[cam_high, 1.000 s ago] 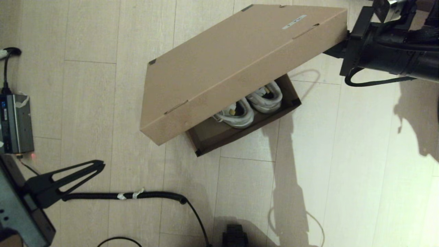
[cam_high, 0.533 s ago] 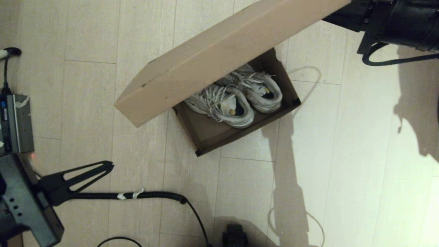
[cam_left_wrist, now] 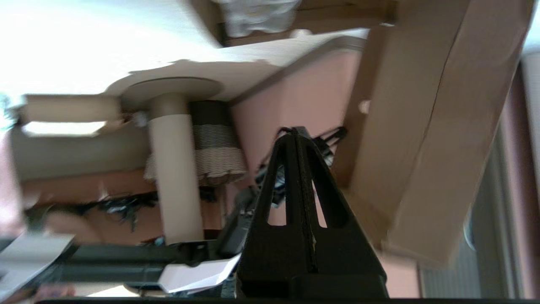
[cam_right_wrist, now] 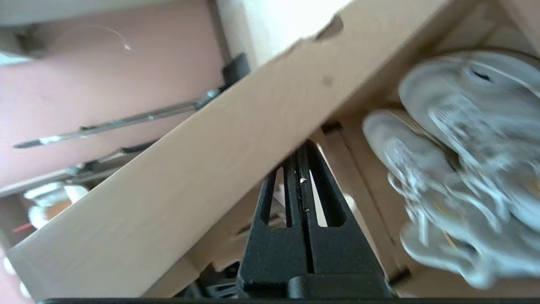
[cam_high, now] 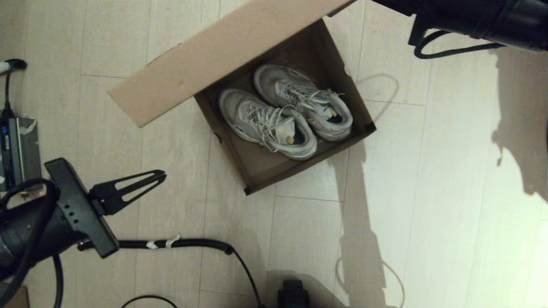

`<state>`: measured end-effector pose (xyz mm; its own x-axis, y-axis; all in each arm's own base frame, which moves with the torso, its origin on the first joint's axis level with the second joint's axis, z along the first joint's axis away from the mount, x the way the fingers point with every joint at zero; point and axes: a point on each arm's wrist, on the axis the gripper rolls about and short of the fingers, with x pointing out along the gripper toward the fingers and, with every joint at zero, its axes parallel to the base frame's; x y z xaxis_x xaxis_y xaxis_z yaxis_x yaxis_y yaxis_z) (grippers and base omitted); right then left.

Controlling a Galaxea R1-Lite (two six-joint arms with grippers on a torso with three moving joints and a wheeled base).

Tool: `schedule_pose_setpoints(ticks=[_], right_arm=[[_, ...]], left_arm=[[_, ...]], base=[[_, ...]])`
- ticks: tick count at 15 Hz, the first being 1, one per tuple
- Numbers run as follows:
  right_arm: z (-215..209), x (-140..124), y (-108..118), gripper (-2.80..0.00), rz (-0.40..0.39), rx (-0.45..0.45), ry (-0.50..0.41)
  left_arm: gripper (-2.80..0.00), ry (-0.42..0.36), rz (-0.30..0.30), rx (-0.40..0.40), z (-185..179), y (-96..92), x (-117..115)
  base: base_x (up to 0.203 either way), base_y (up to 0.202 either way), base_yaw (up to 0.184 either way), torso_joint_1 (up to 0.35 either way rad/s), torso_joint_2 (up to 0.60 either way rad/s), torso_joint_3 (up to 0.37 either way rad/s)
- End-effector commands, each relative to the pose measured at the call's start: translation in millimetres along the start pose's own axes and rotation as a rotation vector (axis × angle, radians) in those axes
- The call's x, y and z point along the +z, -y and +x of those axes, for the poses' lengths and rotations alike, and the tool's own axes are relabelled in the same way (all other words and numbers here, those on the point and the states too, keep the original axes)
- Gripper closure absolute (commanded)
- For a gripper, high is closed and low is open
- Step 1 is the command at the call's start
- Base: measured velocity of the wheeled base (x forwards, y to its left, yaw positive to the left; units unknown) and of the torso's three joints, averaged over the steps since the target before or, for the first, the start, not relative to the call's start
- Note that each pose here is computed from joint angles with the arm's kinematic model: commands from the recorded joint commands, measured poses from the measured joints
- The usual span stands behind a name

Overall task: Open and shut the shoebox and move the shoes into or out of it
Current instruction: Open the shoe box

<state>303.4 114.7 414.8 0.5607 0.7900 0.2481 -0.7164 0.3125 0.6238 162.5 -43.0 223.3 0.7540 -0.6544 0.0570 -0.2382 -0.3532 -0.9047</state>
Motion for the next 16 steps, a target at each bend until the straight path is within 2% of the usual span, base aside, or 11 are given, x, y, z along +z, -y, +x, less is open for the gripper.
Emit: schedule_pose_setpoints(ticks=[1, 4, 8, 11, 14, 16], right_arm=[[20.8, -5.7, 18.9, 0.0, 0.029, 0.005, -0.021], [36.9, -15.0, 27.5, 0.0, 0.028, 0.053, -0.018], [38.8, -15.3, 27.2, 0.0, 0.047, 0.07, -0.009], [38.8, -15.2, 27.1, 0.0, 0.047, 0.07, -0.009], [40.6, -18.2, 26.9, 0.0, 0.053, 0.071, -0.016], [34.3, -17.7, 17.5, 0.0, 0.051, 0.075, -0.016]], left_arm=[[0.0, -0.017, 0.002, -0.027, 24.6, -1.1, 15.9], [0.0, -0.022, 0.028, -0.129, 55.4, 10.2, 31.3], [0.0, -0.041, 0.119, -0.366, 88.4, 21.7, 50.6], [0.0, -0.006, 0.142, -0.436, 111.8, 34.2, 71.0], [0.0, -0.005, 0.175, -0.512, 128.7, 53.0, 81.8], [0.0, 0.005, 0.199, -0.555, 136.6, 64.6, 94.0]], base=[[0.0, 0.0, 0.0, 0.0, 0.0, 0.0], [0.0, 0.0, 0.0, 0.0, 0.0, 0.0], [0.0, 0.0, 0.0, 0.0, 0.0, 0.0], [0.0, 0.0, 0.0, 0.0, 0.0, 0.0], [0.0, 0.0, 0.0, 0.0, 0.0, 0.0], [0.0, 0.0, 0.0, 0.0, 0.0, 0.0]])
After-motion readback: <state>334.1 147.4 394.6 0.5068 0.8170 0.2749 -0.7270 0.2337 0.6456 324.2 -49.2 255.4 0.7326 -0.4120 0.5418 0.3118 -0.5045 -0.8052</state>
